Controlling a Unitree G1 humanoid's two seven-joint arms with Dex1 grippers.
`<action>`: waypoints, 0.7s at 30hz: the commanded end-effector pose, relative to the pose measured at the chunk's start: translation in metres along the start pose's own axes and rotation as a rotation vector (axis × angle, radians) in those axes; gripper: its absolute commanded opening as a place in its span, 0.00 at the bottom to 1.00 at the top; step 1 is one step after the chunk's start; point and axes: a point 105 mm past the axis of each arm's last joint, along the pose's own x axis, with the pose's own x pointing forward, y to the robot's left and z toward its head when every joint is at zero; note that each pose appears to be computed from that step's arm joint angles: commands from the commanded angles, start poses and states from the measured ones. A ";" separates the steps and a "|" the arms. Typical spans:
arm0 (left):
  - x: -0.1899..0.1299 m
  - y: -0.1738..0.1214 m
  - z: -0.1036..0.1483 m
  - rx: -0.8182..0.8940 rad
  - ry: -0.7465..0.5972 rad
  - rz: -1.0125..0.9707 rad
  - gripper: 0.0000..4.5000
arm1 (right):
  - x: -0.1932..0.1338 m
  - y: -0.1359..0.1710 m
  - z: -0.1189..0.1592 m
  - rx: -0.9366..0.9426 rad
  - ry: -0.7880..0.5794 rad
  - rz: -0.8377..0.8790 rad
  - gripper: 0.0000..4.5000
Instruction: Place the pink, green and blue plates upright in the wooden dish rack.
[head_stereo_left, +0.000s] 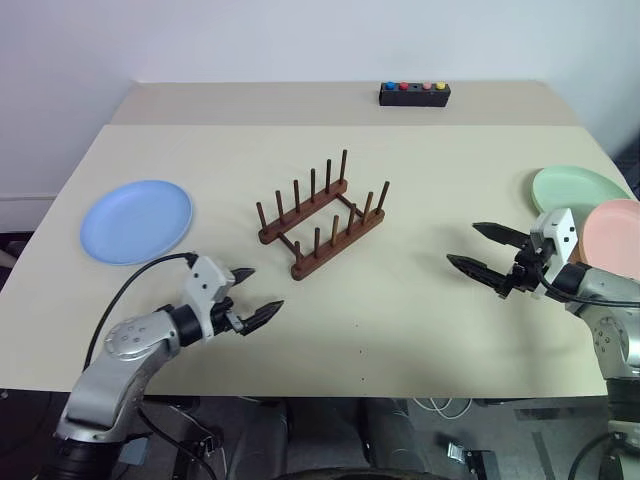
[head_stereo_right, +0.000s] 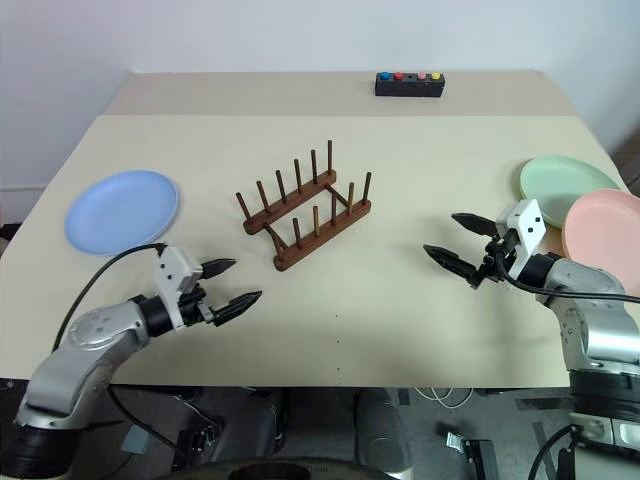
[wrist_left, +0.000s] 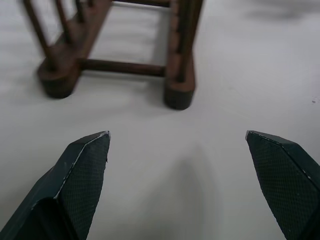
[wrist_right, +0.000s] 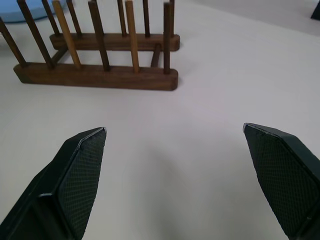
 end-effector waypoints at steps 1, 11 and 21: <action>0.025 -0.003 0.007 0.053 -0.008 -0.017 0.99 | 0.004 0.012 0.011 -0.016 -0.048 0.021 1.00; 0.059 0.005 -0.009 0.023 0.020 0.010 0.99 | 0.018 0.049 0.016 0.010 -0.088 0.048 1.00; 0.076 0.005 -0.003 0.045 -0.024 -0.049 0.23 | 0.011 0.058 0.004 0.039 -0.071 0.008 1.00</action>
